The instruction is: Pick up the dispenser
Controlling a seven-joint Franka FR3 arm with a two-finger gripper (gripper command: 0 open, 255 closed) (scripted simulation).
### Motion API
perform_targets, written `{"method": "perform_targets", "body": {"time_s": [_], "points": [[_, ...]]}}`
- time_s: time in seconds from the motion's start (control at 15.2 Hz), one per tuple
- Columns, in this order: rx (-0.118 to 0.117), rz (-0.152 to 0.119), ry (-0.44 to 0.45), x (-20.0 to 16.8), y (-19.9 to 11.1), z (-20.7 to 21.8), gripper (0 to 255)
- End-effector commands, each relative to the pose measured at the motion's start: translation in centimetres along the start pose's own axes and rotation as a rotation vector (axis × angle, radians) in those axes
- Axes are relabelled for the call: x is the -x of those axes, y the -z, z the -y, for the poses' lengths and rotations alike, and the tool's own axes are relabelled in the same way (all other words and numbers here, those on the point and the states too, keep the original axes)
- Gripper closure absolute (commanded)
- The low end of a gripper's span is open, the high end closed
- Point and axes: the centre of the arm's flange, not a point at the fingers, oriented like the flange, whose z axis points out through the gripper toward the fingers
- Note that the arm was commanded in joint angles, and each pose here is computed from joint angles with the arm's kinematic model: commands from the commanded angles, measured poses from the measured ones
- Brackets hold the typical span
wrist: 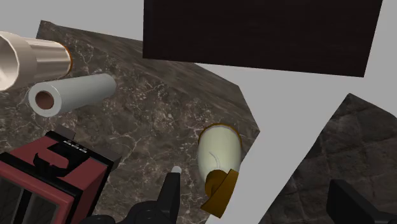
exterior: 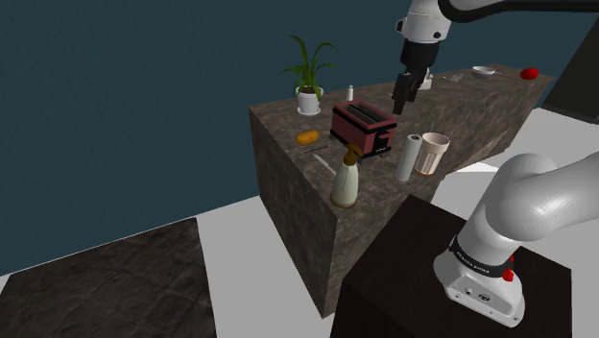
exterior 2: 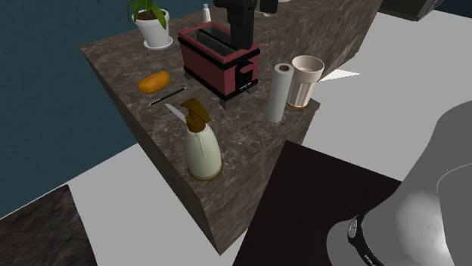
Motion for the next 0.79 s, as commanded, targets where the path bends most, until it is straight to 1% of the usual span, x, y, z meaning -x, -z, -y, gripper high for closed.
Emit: {"method": "perform_targets", "body": {"time_s": [0.0, 0.73], "points": [[0.0, 0.0, 0.0, 0.0, 0.0, 0.0, 0], [0.027, -0.032, 0.009, -8.8, -11.1, -0.7, 0]]}}
